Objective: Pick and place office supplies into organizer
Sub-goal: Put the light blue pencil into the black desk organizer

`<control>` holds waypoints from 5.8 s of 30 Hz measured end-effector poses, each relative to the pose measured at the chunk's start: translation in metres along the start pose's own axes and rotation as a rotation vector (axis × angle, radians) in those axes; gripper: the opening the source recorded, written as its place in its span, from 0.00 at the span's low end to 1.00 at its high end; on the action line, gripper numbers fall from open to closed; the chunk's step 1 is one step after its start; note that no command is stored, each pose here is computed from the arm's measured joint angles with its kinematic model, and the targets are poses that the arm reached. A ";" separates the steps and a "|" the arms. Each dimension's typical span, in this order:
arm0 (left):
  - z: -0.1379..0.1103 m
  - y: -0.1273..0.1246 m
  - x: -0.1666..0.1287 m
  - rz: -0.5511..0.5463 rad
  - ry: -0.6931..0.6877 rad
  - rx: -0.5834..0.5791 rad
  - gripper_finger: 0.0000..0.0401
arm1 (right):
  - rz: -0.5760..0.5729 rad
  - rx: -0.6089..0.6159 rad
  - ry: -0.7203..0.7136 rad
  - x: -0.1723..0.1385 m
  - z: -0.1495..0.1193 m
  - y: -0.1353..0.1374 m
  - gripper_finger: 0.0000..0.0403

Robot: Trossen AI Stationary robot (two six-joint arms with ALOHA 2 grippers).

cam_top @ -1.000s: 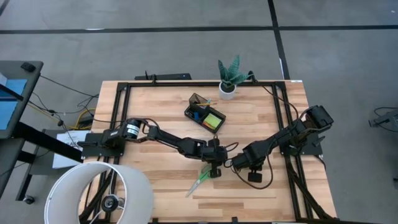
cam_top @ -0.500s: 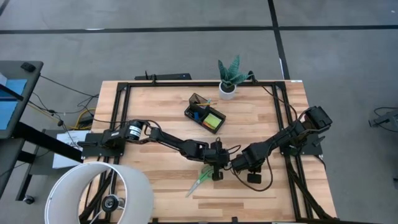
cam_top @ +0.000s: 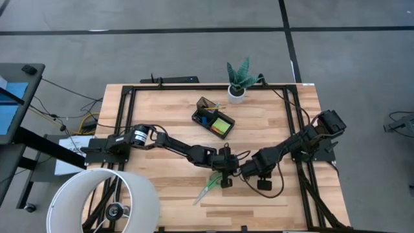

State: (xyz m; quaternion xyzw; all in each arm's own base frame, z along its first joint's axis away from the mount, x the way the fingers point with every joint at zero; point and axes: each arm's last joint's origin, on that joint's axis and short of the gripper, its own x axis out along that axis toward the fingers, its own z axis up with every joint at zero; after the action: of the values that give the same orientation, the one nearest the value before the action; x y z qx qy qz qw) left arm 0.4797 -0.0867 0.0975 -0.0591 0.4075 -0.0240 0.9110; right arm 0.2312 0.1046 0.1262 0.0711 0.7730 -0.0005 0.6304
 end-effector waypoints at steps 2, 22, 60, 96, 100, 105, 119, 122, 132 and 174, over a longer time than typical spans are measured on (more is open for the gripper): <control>0.001 0.000 0.000 -0.001 -0.016 -0.008 0.00 | 0.019 -0.004 0.011 0.000 0.000 0.000 0.04; 0.015 -0.003 -0.013 0.034 -0.094 -0.035 0.01 | 0.166 0.045 -0.079 -0.040 -0.010 -0.015 0.00; -0.009 -0.040 0.011 0.263 -0.222 -0.086 0.34 | 0.009 0.073 -0.035 -0.040 -0.016 -0.026 0.00; -0.031 -0.034 0.039 0.180 -0.180 -0.106 0.23 | 0.024 -0.006 -0.075 -0.009 -0.020 -0.033 0.28; -0.031 -0.034 0.039 0.181 -0.180 -0.103 0.23 | 0.011 -0.006 -0.093 -0.007 -0.019 -0.034 0.34; -0.031 -0.033 0.040 0.189 -0.195 -0.112 0.23 | -0.025 -0.001 -0.067 -0.004 -0.023 -0.037 0.33; -0.032 -0.034 0.041 0.203 -0.210 -0.130 0.23 | -0.009 0.002 -0.069 0.003 -0.026 -0.041 0.28; -0.032 -0.034 0.041 0.203 -0.210 -0.130 0.23 | -0.010 0.000 -0.067 0.003 -0.026 -0.041 0.26; -0.032 -0.033 0.041 0.210 -0.217 -0.132 0.23 | 0.014 0.002 -0.071 0.005 -0.027 -0.035 0.15; -0.024 -0.031 0.034 0.166 -0.197 -0.055 0.32 | 0.056 0.174 -0.297 -0.026 -0.026 -0.005 0.00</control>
State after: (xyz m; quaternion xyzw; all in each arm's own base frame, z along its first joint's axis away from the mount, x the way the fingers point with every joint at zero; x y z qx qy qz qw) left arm 0.4851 -0.1223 0.0602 -0.0524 0.3199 0.0687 0.9435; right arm 0.2103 0.0992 0.1565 0.1461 0.6660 -0.0605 0.7290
